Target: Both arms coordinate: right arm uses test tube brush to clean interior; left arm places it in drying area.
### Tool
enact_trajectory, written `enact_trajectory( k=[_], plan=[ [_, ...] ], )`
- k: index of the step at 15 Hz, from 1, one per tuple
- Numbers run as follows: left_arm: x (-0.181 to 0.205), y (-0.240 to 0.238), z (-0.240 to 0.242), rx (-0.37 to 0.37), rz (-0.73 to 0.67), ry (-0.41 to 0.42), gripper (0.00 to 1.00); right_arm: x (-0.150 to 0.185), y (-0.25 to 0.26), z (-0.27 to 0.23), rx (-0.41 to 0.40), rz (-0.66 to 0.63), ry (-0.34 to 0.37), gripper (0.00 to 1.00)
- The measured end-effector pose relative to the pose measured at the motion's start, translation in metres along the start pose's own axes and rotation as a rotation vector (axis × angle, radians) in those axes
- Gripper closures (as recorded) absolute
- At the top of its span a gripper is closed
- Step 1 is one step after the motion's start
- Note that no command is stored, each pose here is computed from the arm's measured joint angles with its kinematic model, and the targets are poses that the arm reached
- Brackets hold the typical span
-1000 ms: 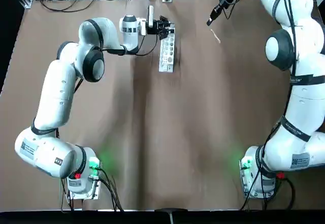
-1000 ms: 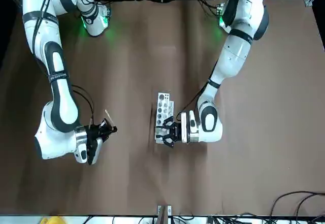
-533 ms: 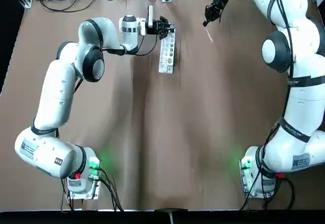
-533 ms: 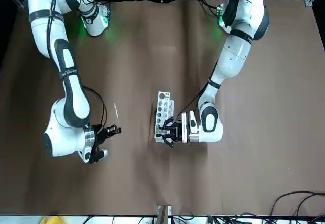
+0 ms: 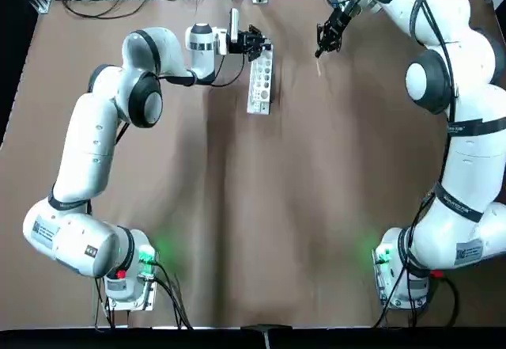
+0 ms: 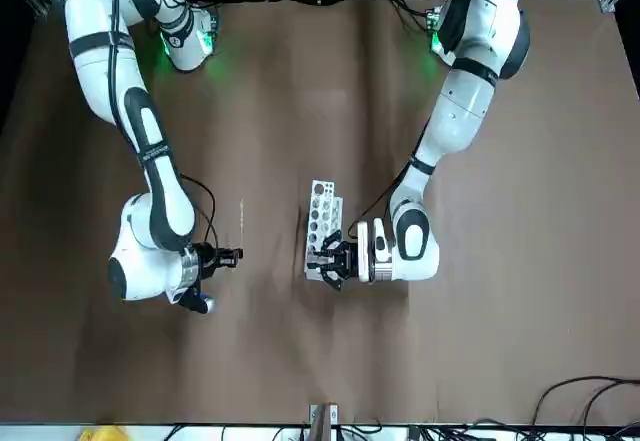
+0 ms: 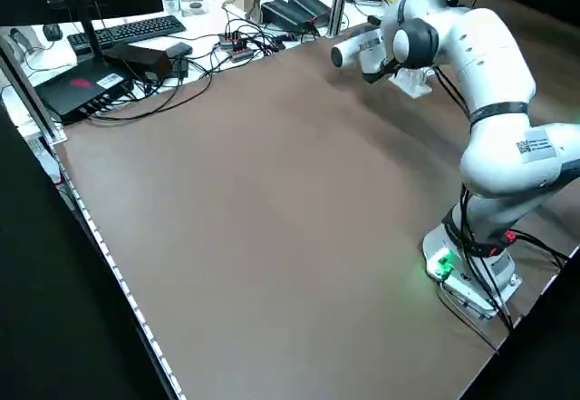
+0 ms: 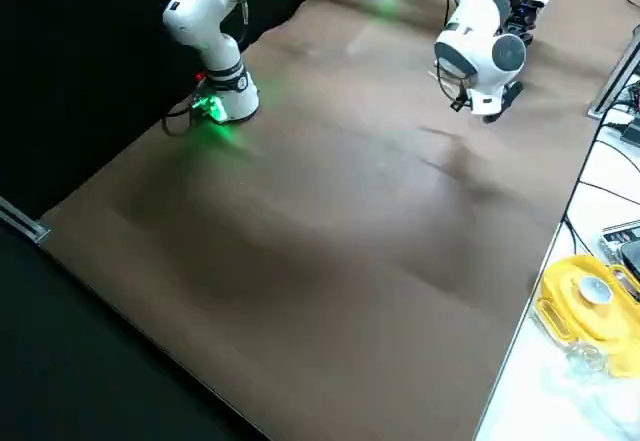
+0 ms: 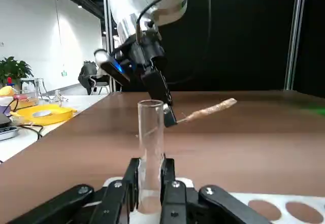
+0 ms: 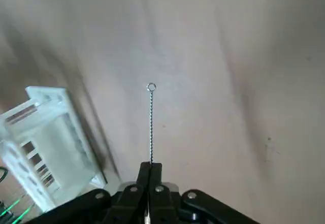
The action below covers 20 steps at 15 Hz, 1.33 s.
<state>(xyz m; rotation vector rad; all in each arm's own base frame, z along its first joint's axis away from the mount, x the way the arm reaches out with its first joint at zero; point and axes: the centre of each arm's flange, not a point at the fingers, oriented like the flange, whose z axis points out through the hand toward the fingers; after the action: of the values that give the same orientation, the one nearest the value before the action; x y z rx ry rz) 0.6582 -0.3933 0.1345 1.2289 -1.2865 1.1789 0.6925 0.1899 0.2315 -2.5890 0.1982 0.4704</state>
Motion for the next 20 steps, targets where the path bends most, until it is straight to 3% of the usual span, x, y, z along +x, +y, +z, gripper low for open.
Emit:
enact_trajectory(
  k=[4,10,16,20],
  plan=[
    [0.012,-0.006,-0.001,0.001,0.014,0.012,0.77,0.001,0.021,0.027,-0.016,0.071,0.025,0.98],
    [0.053,-0.013,0.001,-0.022,-0.006,0.012,0.77,-0.006,-0.001,0.046,-0.038,-0.044,0.037,0.98],
    [0.125,-0.023,0.000,-0.032,-0.127,0.021,0.77,-0.004,0.003,0.049,-0.048,-0.077,0.045,0.97],
    [0.166,-0.025,-0.005,-0.040,-0.292,0.010,0.77,-0.003,0.008,0.047,-0.049,-0.069,0.048,0.83]
  ],
)
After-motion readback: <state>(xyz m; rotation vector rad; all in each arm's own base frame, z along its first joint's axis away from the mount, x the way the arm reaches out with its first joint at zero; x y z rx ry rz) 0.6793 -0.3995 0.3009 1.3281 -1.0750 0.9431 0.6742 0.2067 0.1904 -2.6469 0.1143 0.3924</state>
